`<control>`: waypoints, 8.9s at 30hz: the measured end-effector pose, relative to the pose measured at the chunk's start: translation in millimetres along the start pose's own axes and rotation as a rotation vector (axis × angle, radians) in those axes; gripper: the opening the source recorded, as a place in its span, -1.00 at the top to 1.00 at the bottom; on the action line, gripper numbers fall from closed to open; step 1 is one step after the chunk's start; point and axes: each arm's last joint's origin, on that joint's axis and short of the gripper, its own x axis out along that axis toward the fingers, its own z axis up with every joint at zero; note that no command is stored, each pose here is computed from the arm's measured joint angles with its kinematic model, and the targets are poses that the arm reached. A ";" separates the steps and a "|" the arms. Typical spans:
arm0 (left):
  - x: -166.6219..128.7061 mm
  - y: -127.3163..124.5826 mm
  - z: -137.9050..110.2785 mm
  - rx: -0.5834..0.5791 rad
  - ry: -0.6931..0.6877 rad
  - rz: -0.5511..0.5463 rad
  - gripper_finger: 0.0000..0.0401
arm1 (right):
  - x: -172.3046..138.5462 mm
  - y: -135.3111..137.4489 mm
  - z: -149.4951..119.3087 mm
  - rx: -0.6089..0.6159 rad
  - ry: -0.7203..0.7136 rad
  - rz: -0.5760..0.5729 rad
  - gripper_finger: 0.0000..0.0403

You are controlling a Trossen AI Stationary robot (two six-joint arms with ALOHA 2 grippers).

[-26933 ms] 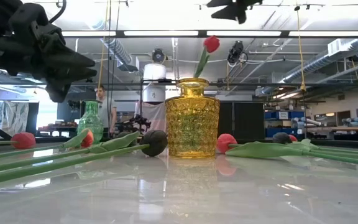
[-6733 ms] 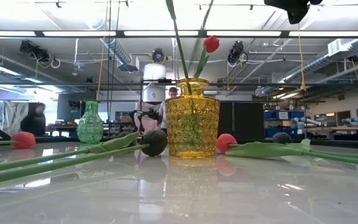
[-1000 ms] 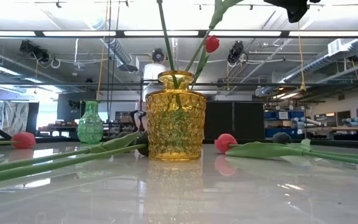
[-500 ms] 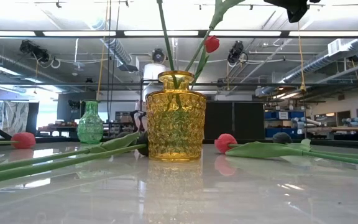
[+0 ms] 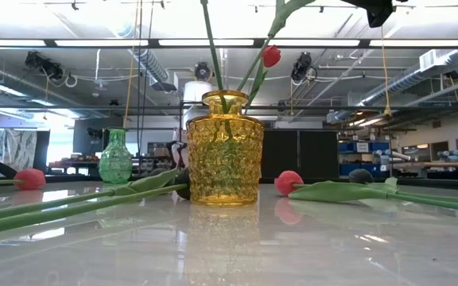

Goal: Sort flowers into vase by color
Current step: Put the bottom pink flower into the blue vase

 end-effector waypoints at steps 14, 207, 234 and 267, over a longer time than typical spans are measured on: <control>-4.6 -38.3 -2.7 0.319 0.014 -0.257 0.36 | 0.0 0.0 0.2 0.000 -0.002 0.000 -0.01; 129.7 90.4 85.6 0.008 -0.290 0.309 0.97 | -0.1 0.1 5.2 0.011 -0.053 0.001 -0.01; 234.1 177.4 125.1 -0.055 -0.602 -0.199 0.97 | -0.2 0.1 5.2 0.011 -0.053 0.002 -0.01; 279.1 161.2 118.4 -0.071 -0.612 -0.409 0.97 | -0.2 0.1 5.2 0.012 -0.053 0.001 -0.01</control>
